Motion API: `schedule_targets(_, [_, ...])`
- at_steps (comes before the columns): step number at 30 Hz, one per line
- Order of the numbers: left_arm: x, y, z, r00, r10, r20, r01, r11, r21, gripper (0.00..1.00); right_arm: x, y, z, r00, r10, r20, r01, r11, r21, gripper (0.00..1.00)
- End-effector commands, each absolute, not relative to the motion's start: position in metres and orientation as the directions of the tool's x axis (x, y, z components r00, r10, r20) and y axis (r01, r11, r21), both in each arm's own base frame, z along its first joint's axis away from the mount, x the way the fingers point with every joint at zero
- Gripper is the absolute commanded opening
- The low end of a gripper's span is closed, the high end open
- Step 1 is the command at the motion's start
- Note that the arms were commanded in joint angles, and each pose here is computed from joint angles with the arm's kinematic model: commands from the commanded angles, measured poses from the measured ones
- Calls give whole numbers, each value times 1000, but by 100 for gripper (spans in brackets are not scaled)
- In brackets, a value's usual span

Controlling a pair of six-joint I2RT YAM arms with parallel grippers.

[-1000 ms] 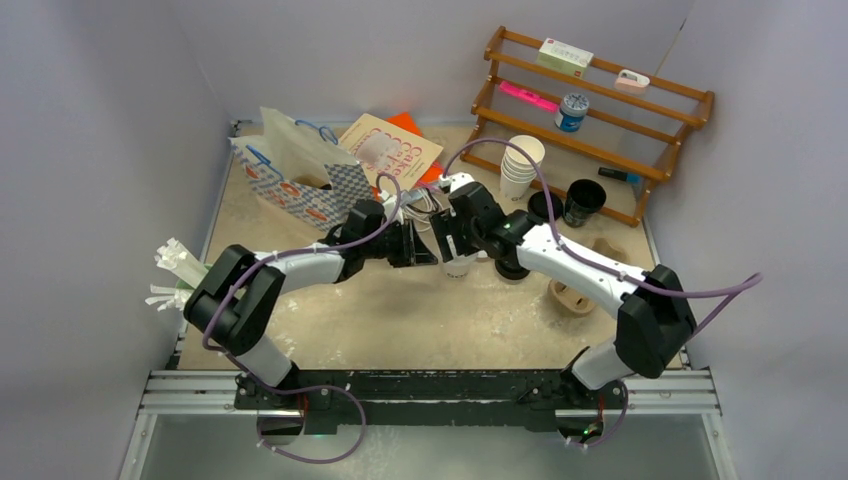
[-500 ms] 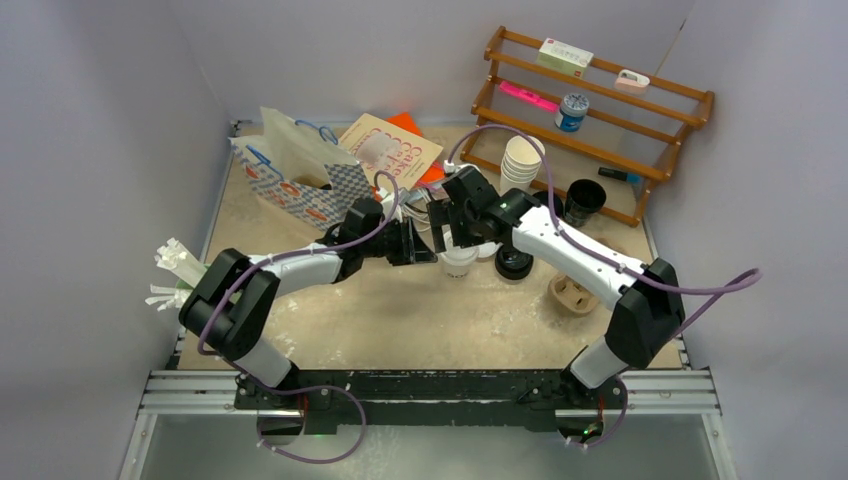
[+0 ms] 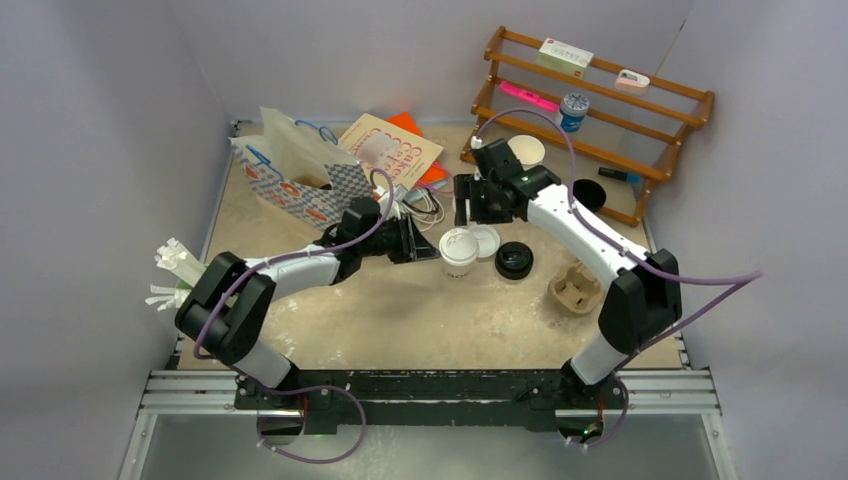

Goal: Pack the takeout coffee

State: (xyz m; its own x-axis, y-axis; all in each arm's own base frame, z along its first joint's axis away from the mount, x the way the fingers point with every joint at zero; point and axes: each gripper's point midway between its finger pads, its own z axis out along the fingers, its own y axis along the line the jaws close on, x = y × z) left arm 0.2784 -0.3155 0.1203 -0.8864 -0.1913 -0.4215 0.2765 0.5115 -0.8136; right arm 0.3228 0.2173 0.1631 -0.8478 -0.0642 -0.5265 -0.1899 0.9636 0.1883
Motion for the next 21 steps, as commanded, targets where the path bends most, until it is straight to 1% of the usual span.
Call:
schedule_targets(1, [279,-320,148,-866,-222,-448,319,446,-837,29,337,226,170,-854,-43,-518,-221,932,287,69])
schedule_targets(3, [280,-321,152,-861,-228,-456,325,444,-835,33,339,227,168,-856,-42,-516,-220,932,288,63])
schedule_targets(6, [282,-322,155,-858,-231,-459,328,440,-836,36,340,227,162,-861,-40,-506,-217,930,296,53])
schedule_targets(9, [284,-323,155,-857,-233,-460,329,439,-836,36,339,226,157,-867,-31,-497,-205,932,299,45])
schedule_targets(11, [286,-324,155,-856,-235,-460,330,437,-837,34,339,225,155,-870,-27,-493,-198,934,299,41])
schedule_targets(19, [297,-329,154,-851,-236,-470,341,433,-835,27,322,215,145,-888,-33,-458,-181,942,283,39])
schedule_targets(21, [299,-329,153,-850,-234,-472,343,434,-833,26,318,210,142,-893,-33,-449,-171,947,271,37])
